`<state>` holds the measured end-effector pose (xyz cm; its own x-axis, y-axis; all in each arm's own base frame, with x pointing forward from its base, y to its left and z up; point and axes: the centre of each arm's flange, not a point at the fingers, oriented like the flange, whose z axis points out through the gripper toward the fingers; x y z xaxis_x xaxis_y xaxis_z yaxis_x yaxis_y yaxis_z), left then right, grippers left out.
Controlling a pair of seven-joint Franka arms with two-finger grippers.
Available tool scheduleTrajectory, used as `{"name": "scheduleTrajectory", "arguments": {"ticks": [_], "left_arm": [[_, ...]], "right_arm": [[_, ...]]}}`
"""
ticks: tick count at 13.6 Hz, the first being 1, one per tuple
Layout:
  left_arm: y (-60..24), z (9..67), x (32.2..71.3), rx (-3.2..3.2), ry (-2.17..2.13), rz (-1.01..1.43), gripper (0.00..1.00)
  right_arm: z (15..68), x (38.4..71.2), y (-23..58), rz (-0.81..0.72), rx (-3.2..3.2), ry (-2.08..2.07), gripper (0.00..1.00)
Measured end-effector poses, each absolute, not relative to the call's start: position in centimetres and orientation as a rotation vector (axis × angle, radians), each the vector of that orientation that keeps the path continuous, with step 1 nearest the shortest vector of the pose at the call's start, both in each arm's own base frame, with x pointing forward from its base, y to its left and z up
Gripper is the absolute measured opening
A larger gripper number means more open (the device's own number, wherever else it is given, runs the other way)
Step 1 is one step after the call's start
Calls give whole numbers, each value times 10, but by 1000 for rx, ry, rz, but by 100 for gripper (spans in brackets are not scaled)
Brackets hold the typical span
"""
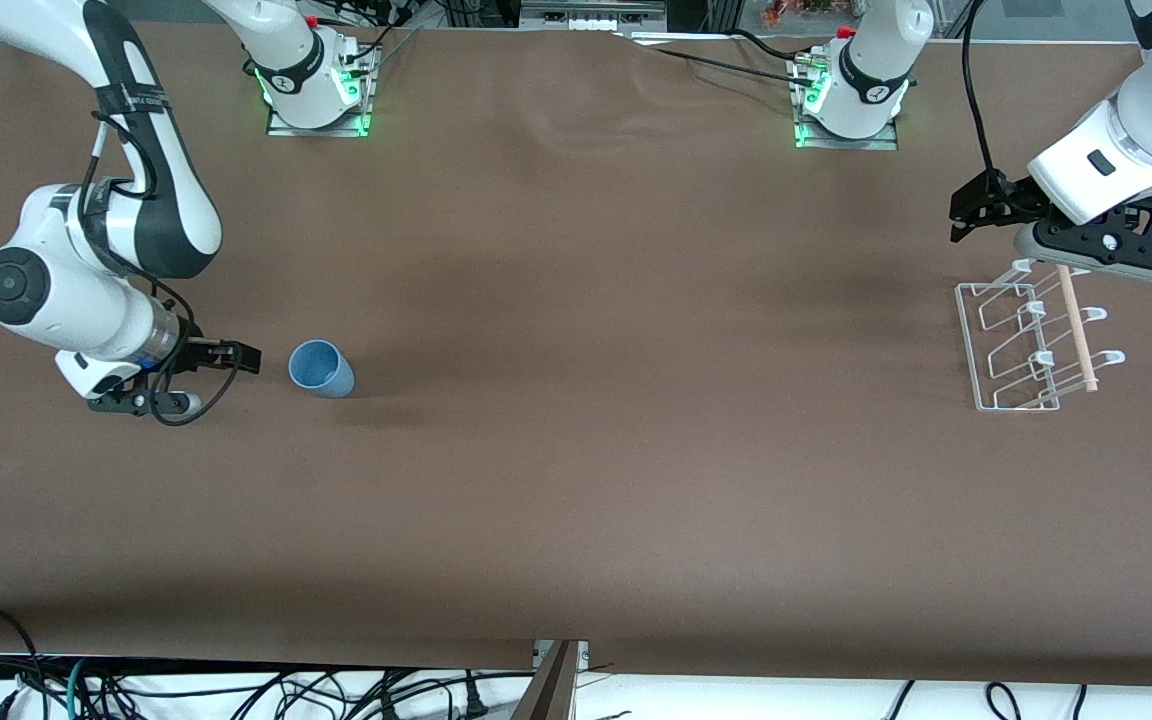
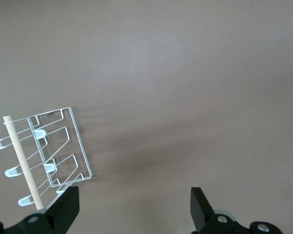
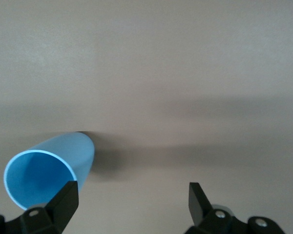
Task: Transfer cup to left arm and place on rack
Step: 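Lower the right gripper to the blue cup and close on it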
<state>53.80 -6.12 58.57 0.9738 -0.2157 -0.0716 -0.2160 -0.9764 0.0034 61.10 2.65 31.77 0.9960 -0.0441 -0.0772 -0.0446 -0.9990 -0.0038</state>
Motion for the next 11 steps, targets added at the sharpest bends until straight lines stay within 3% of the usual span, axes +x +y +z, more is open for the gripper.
{"name": "scheduleTrajectory", "arguments": {"ticks": [11], "left_arm": [[-61, 586, 538, -3117, 341, 112, 100]], "right_arm": [[261, 589, 54, 123, -3121, 93, 100]]}}
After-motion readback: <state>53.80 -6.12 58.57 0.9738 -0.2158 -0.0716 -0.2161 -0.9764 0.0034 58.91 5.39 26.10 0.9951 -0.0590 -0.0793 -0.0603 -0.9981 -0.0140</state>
